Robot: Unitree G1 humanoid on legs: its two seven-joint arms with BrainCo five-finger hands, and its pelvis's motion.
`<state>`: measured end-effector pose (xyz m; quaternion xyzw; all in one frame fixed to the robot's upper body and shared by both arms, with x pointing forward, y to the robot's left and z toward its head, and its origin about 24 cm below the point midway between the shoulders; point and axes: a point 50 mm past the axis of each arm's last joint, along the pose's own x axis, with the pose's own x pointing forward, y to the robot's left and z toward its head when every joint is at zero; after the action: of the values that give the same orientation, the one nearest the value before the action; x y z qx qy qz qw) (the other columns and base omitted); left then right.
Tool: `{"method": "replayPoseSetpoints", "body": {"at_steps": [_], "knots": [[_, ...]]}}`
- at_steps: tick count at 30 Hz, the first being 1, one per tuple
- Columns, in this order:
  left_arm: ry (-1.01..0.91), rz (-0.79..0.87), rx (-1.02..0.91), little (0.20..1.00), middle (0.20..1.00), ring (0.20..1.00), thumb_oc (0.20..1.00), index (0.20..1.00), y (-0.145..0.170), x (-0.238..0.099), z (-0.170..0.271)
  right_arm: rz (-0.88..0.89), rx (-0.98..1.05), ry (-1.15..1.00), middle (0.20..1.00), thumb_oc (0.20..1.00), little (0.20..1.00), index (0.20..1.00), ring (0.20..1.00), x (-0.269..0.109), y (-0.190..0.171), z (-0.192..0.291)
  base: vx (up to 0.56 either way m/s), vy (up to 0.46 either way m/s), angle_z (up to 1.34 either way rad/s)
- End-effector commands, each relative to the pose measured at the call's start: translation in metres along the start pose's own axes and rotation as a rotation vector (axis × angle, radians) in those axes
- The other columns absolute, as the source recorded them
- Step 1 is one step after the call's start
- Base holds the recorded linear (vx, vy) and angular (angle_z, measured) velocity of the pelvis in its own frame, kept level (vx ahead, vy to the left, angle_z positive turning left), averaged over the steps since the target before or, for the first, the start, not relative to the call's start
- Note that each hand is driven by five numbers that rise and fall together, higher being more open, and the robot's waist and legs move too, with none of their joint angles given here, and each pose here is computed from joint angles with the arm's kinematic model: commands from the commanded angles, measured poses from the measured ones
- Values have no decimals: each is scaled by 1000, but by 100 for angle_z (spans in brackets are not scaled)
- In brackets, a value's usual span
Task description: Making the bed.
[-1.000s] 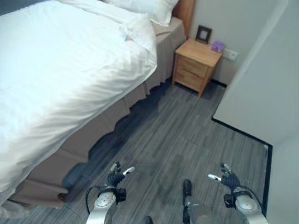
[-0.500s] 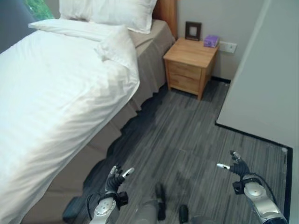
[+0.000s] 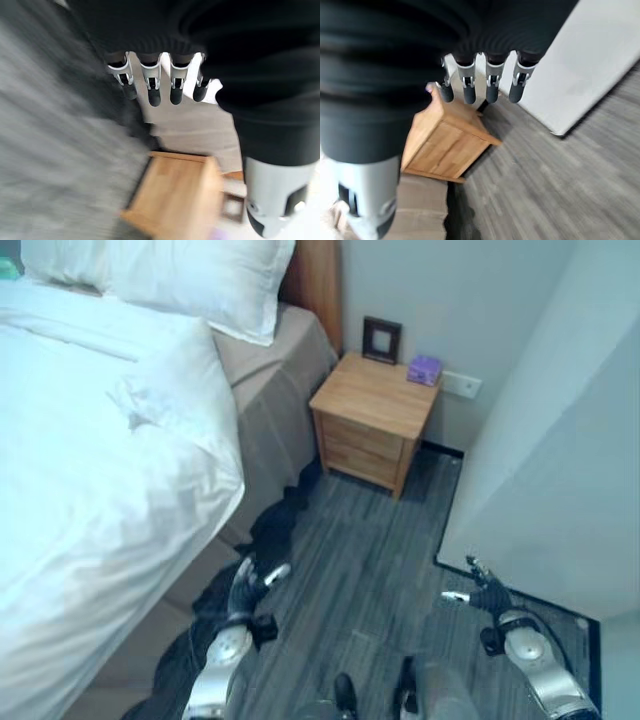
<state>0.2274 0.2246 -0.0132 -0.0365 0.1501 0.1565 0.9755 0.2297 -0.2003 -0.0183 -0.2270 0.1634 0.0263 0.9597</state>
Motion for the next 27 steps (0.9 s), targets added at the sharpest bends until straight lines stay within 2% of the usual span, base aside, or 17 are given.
{"method": "replayPoseSetpoints", "body": {"at_steps": [1, 7, 12, 19, 23, 27], "knots": [[-37, 37, 5, 1000, 1000, 1000, 1000, 1000, 21, -9, 3, -41, -8, -126, 1000, 1000, 1000, 1000, 1000, 10, -9, 26, 323, -181, 41], [-65, 23, -14, 1000, 1000, 1000, 1000, 1000, 16, -11, 5, 0, -92, -108, 1000, 1000, 1000, 1000, 1000, 11, -1, 20, 417, -308, 126], [-136, 51, -61, 1000, 1000, 1000, 1000, 1000, 18, -5, 25, -65, -127, -92, 1000, 1000, 1000, 1000, 1000, 15, -20, 19, 215, -319, 58], [-140, 162, -59, 1000, 1000, 1000, 1000, 1000, 42, -1, 28, -118, -171, -148, 1000, 1000, 1000, 1000, 1000, 23, -49, 43, 264, -57, 34], [-141, 178, -51, 1000, 1000, 1000, 1000, 1000, 47, -3, 28, -123, -184, -150, 1000, 1000, 1000, 1000, 1000, 24, -52, 44, 218, 0, 66], [-121, 237, -33, 1000, 1000, 1000, 1000, 1000, 66, -12, 20, -104, -198, -174, 1000, 1000, 1000, 1000, 1000, 28, -47, 52, 313, 87, 68]]}}
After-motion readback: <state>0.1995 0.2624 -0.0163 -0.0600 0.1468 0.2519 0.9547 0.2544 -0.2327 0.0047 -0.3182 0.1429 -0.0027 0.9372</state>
